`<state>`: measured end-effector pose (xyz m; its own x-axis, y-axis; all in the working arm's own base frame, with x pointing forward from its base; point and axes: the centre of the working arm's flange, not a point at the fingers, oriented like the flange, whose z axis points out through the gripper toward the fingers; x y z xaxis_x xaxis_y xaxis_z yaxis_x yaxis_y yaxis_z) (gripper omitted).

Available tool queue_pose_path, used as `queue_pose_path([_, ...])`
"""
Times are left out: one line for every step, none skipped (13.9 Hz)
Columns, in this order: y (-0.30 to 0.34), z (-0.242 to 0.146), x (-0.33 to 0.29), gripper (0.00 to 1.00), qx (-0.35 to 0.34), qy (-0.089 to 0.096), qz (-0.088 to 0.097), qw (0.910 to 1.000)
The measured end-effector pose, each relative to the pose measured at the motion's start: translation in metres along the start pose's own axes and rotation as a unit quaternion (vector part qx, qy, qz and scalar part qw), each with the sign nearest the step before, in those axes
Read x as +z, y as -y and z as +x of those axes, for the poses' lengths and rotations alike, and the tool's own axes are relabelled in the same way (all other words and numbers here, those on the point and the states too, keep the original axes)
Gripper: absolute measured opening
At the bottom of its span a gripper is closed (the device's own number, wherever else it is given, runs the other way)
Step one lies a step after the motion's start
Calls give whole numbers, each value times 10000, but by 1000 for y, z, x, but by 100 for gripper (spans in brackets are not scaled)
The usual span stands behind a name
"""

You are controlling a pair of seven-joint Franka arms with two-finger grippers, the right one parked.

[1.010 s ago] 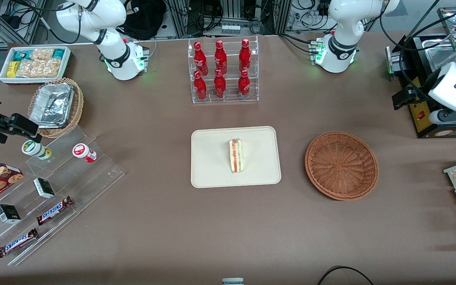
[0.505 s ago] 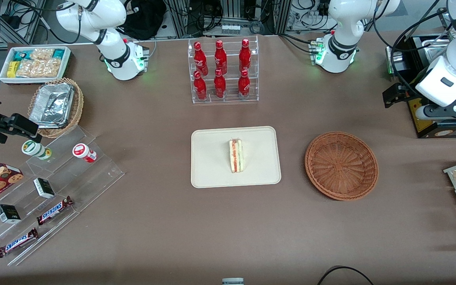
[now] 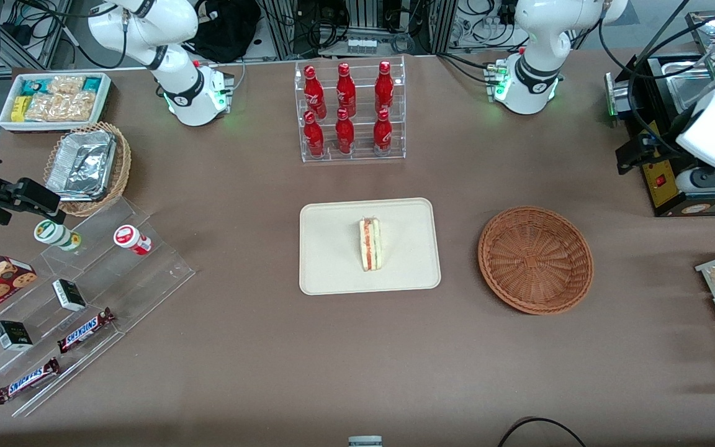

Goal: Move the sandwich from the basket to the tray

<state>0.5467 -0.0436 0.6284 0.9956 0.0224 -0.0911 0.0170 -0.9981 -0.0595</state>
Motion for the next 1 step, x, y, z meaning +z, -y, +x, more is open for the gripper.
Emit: queue_pose_path([0,6,-3,100,-1,-45,-23,10000])
